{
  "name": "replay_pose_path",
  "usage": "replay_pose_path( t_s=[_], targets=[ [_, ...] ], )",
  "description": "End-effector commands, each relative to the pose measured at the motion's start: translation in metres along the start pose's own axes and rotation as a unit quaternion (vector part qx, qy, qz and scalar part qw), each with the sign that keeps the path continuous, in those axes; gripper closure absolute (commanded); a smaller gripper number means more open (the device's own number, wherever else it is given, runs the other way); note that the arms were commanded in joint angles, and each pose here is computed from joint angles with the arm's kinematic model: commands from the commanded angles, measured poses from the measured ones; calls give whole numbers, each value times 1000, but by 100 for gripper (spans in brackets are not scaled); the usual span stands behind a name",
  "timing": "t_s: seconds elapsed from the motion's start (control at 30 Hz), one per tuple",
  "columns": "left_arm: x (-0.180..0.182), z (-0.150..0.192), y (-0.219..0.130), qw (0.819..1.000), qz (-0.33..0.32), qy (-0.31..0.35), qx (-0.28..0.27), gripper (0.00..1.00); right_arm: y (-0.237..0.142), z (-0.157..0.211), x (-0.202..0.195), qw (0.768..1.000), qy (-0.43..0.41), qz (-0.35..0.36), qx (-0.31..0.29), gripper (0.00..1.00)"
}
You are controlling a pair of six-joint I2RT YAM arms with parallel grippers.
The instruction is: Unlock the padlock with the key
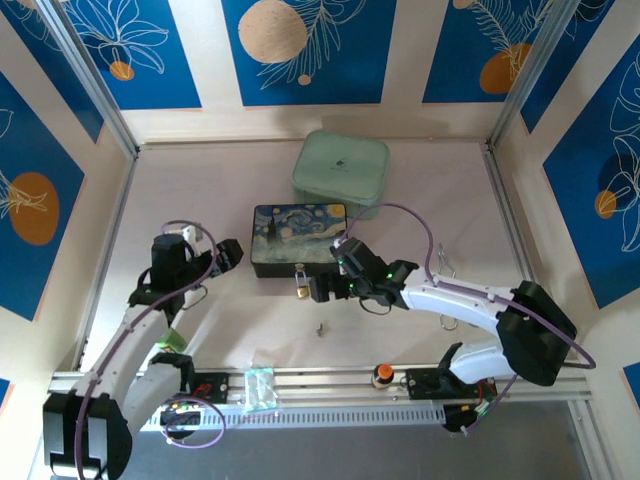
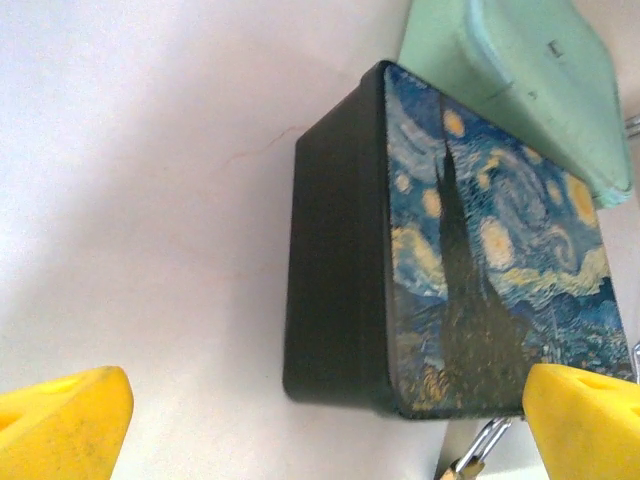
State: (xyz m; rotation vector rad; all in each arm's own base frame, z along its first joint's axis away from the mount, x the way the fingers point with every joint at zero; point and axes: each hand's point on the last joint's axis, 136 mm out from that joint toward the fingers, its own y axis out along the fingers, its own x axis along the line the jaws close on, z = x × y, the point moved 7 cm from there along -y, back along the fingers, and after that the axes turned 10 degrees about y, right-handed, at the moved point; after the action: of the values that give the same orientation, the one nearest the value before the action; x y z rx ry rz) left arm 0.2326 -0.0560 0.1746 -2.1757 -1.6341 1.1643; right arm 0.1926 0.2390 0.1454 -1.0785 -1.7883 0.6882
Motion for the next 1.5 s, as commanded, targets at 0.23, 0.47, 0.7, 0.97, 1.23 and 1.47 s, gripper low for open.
replay_pose_path(
  t_s=[0.23, 0.47, 0.7, 0.97, 1.23, 1.47],
  targets=[
    [-8, 28, 10, 990, 98, -81, 60, 1, -3, 52, 20, 993, 47, 91, 59, 18],
    [-12, 39, 19, 979, 145, -108, 97, 1, 8, 76, 30, 991, 71, 89, 75, 37],
    [-6, 49, 6, 985, 114, -90, 90, 1, 20, 87, 28, 988, 98, 91, 81, 48],
    [-13, 52, -10, 984, 131, -88, 87, 0, 27, 95, 23, 982, 101, 127, 95, 55],
    [-15, 57, -15, 982, 144, -92, 84, 9, 34, 102, 26, 980, 89, 144, 103, 60],
    [-16, 59, -16, 981, 152, -96, 79, 13, 43, 100, 29, 980, 91, 136, 110, 70]
  ],
)
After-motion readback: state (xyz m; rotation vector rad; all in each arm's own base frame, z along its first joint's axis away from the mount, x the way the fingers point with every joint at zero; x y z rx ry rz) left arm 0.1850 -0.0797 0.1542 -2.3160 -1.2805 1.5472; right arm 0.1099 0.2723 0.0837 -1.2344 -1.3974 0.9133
